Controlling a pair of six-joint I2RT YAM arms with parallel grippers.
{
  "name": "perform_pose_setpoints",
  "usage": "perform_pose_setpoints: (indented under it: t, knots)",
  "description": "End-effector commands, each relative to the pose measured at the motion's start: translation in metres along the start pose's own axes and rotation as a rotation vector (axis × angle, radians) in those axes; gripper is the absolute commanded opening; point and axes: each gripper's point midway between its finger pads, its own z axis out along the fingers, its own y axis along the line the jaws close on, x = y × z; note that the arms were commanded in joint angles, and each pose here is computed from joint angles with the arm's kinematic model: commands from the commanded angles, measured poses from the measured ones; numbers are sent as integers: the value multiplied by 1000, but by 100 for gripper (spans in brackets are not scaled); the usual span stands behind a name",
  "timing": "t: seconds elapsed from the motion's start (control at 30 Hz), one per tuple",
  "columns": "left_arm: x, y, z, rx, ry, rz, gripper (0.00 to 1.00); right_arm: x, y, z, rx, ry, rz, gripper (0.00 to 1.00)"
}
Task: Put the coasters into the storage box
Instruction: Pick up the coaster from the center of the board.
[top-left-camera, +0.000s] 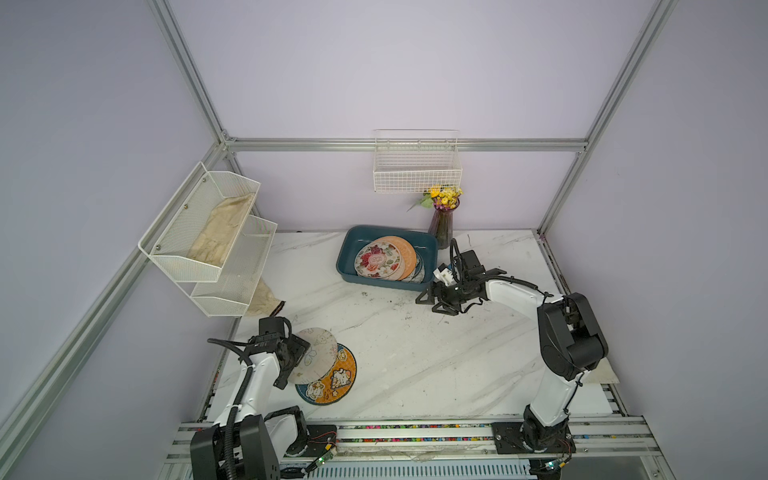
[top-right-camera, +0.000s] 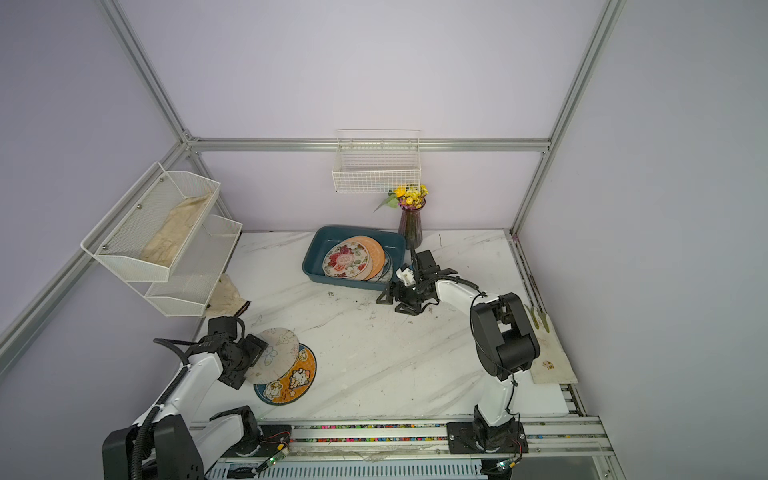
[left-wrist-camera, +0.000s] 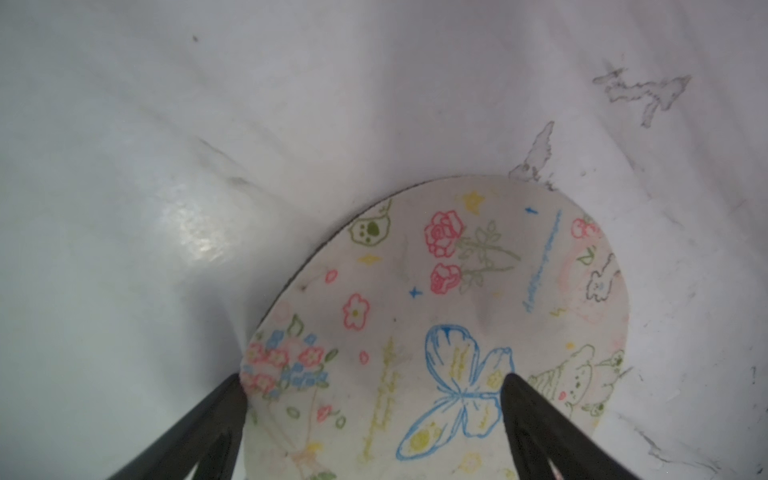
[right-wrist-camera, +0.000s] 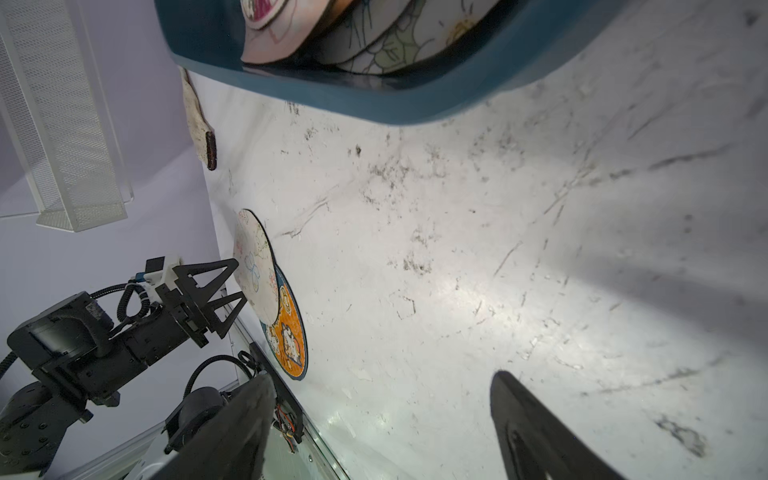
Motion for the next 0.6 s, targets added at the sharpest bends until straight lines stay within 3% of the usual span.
perform_pose_setpoints:
  t: [0.0,0.37,0.57]
  knots:
    - [12,-6,13,45,63,-12,89,-5,0,2,-22,5,-13,83]
    - [10,-7,5,53,51,5,66,-8,-3,4,-37,3,0,83]
    - [2,-8,-6,42,15,8,33,-11,0,3,-42,-1,-2,83]
